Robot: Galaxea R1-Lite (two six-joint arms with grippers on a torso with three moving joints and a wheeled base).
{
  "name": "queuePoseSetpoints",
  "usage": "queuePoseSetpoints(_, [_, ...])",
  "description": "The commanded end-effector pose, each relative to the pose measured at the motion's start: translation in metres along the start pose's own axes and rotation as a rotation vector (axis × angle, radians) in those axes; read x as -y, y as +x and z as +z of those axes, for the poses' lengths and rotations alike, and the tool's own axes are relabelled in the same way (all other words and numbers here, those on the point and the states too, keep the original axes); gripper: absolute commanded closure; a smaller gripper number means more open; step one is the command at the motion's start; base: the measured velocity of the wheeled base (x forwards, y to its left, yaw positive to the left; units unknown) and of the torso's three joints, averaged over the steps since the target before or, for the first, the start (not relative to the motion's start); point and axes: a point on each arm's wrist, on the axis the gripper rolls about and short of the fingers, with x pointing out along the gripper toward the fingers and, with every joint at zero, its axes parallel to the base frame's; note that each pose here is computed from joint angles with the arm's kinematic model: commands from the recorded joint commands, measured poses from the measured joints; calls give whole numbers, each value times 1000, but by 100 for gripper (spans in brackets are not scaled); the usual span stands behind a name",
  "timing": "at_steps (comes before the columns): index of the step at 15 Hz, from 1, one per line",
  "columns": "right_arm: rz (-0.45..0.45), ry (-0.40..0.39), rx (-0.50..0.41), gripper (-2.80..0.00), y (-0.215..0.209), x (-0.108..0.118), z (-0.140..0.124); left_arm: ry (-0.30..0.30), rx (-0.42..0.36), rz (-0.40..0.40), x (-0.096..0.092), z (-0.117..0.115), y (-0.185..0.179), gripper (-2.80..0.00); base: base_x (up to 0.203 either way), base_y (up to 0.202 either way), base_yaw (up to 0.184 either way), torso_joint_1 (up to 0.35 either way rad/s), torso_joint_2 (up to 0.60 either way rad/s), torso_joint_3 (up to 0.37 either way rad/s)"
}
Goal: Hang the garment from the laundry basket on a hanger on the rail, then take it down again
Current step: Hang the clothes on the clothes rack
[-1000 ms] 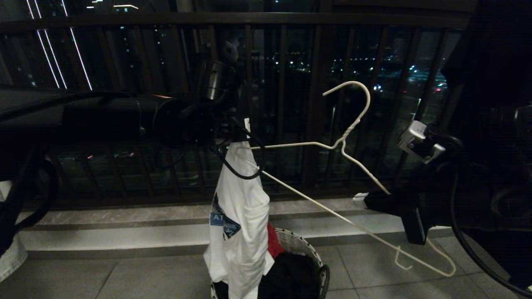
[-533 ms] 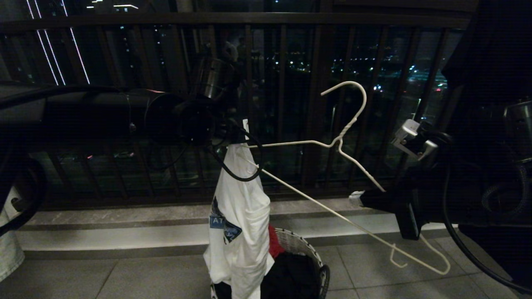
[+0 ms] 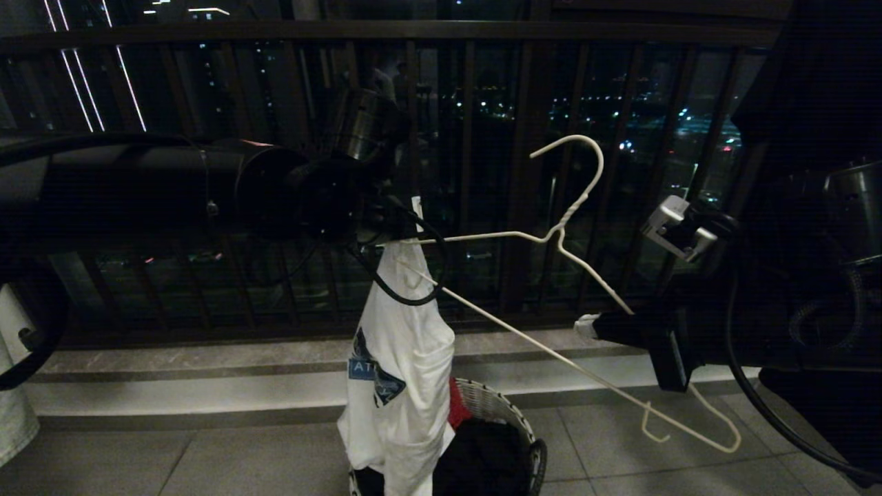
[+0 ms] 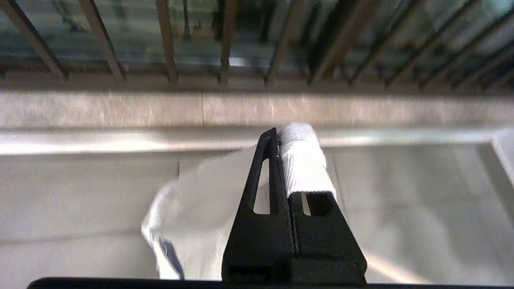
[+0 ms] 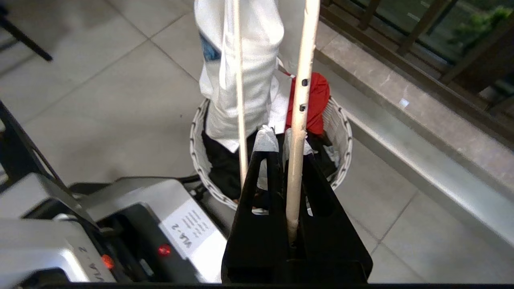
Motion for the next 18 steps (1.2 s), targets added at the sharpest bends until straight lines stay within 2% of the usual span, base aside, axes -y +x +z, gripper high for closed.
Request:
queuePoseSetpoints(1, [-13, 4, 1, 0, 1, 1, 1, 5, -6, 11, 5, -1, -7, 0, 0, 0, 0, 0, 0, 0])
queuePoseSetpoints(6, [-75, -4, 21, 0, 4, 4, 3, 25, -39, 50, 3, -7, -7, 0, 0, 0, 0, 0, 0, 0])
queuePoseSetpoints(8, [-94, 0, 10, 0, 7, 6, 1, 29, -25, 88, 2, -7, -7, 0, 0, 0, 0, 0, 0, 0])
queuePoseSetpoints(12, [-128, 3, -2, 0, 11, 8, 1, 37, -21, 113, 1, -10, -13, 0, 0, 0, 0, 0, 0, 0])
queuePoseSetpoints(14, [-136, -1, 11, 0, 12, 9, 2, 43, -20, 95, 7, -11, -21, 0, 0, 0, 0, 0, 0, 0])
queuePoseSetpoints(16, [-138, -2, 15, 0, 12, 9, 2, 48, -31, 57, 21, -19, -27, 0, 0, 0, 0, 0, 0, 0])
queuePoseSetpoints(18, [-139, -2, 15, 0, 12, 9, 2, 80, -79, 60, 28, -30, -25, 0, 0, 0, 0, 0, 0, 0])
